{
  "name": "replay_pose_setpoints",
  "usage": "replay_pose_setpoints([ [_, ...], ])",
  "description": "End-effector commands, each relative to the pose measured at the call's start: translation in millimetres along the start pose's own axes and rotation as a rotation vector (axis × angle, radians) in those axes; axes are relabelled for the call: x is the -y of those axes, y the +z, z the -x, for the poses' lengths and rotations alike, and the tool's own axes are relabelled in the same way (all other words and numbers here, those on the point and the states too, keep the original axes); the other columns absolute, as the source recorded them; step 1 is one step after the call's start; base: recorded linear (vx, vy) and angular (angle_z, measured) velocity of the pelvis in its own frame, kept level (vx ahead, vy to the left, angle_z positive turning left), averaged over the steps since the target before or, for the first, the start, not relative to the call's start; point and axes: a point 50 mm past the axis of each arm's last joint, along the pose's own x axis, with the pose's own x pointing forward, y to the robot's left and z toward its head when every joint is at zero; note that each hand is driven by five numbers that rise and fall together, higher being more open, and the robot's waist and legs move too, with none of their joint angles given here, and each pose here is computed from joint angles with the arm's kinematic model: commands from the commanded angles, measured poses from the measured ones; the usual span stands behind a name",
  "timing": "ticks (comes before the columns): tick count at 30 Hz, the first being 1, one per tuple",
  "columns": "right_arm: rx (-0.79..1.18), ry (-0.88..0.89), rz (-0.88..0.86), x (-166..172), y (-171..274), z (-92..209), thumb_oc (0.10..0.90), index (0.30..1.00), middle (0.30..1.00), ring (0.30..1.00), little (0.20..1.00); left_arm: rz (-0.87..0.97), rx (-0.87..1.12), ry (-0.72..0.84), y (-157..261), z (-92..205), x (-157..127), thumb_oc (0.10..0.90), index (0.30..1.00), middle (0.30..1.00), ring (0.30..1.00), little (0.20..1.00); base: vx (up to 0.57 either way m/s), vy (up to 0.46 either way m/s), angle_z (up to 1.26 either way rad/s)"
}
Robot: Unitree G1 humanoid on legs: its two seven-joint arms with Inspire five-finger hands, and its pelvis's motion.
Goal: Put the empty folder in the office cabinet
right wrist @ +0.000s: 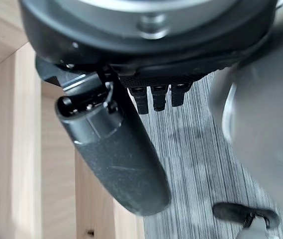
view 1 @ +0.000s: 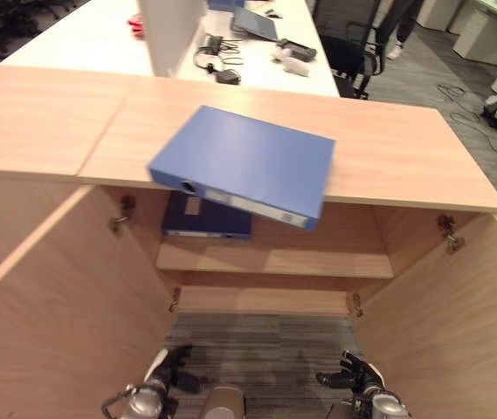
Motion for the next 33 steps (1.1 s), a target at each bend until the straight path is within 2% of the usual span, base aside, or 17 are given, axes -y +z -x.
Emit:
replay_pose_setpoints([
  [1, 0.086, -0.047, 0.0, 16, 19, -1, 0.8, 0.9, 0.9, 0.9, 0.9, -0.027, 0.051, -0.012, 3, 4, -2, 0.8, 0.9, 0.9, 0.9, 0.9, 0.02, 0.04, -0.17],
  [12, 0.008, -0.078, 0.064, 39, -7, 8, 0.8, 0.9, 0.9, 0.9, 0.9, 0.036, -0.053, -0.095, -24, 12, 37, 0.8, 0.9, 0.9, 0.9, 0.9, 0.05, 0.007, 0.08],
  [33, -0.027, -0.065, 0.138, 41, -14, 9, 0.8, 0.9, 0.9, 0.9, 0.9, 0.027, -0.035, -0.1, -14, 7, 41, 0.8, 0.9, 0.9, 0.9, 0.9, 0.01, -0.017, 0.01],
])
